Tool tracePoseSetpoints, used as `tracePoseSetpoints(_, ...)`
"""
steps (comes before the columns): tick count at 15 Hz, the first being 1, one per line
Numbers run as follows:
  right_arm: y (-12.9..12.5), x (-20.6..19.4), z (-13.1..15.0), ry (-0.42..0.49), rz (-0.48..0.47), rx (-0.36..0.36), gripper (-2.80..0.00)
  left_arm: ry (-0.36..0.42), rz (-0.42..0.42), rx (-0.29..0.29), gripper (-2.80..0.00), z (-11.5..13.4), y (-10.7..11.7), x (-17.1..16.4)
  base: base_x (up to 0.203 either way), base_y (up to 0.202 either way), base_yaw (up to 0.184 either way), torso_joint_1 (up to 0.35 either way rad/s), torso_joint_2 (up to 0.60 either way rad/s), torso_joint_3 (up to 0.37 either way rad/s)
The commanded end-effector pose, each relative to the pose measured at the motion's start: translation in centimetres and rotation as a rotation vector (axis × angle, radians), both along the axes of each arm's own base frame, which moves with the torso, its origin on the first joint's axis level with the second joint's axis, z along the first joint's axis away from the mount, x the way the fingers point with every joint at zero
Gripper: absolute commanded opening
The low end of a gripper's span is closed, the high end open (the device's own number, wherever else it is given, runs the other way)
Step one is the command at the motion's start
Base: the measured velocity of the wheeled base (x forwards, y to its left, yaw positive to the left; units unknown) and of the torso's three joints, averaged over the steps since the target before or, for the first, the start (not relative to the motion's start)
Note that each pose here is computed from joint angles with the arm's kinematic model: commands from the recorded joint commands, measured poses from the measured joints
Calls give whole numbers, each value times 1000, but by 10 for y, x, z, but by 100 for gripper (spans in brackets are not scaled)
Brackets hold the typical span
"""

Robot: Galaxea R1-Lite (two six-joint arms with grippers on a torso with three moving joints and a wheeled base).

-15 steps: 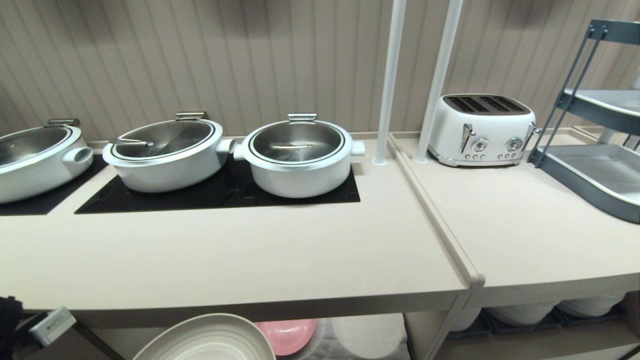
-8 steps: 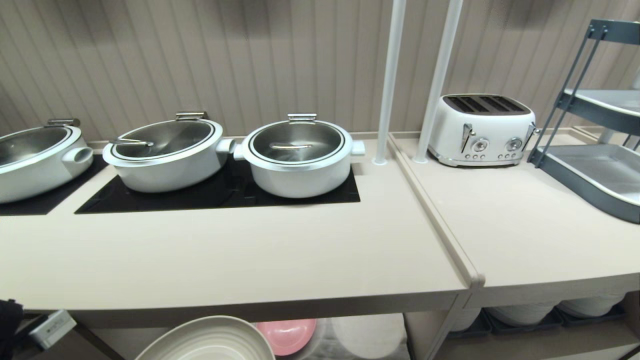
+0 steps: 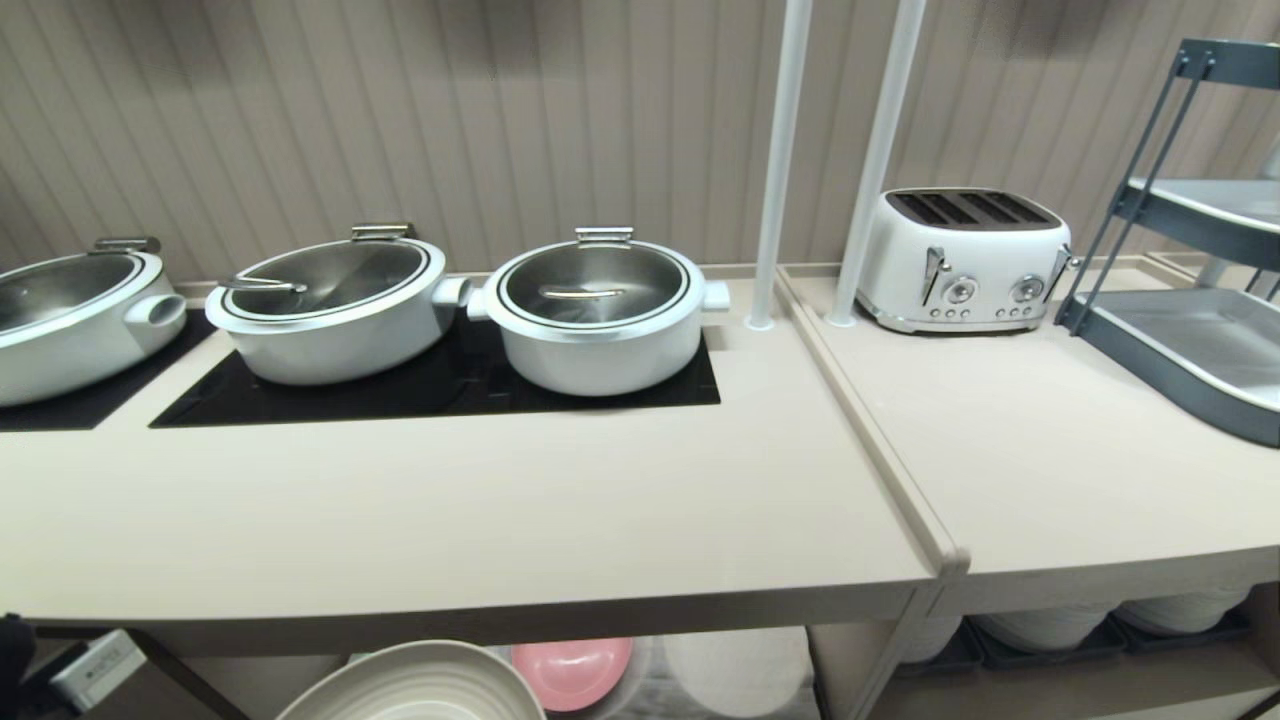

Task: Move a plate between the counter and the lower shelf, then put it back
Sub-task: Put the plate in the cupboard

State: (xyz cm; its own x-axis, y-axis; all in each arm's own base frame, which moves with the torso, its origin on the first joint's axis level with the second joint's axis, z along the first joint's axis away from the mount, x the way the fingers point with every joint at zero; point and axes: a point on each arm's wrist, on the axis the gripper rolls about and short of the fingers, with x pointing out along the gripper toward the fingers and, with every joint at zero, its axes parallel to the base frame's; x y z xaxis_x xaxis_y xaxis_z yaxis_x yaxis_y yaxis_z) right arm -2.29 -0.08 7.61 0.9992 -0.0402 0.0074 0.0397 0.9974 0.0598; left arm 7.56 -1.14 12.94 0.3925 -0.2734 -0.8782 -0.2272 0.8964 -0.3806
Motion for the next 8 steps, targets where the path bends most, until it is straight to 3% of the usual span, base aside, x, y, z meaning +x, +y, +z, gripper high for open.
tracePoseSetpoints(1, 0, 0, 0, 1, -1, 0, -280, 0, 2, -2, -280, 0, 0, 0, 0, 0, 0, 0, 0, 0)
tracePoseSetpoints(3, 0, 0, 0, 1, -1, 3, -280, 0, 3, -1, -280, 0, 0, 0, 0, 0, 0, 0, 0, 0)
tracePoseSetpoints(8, 0, 0, 0, 1, -1, 3, -280, -4, 4, -2, -280, 1, 0, -2, 0, 0, 0, -136, 297, 148)
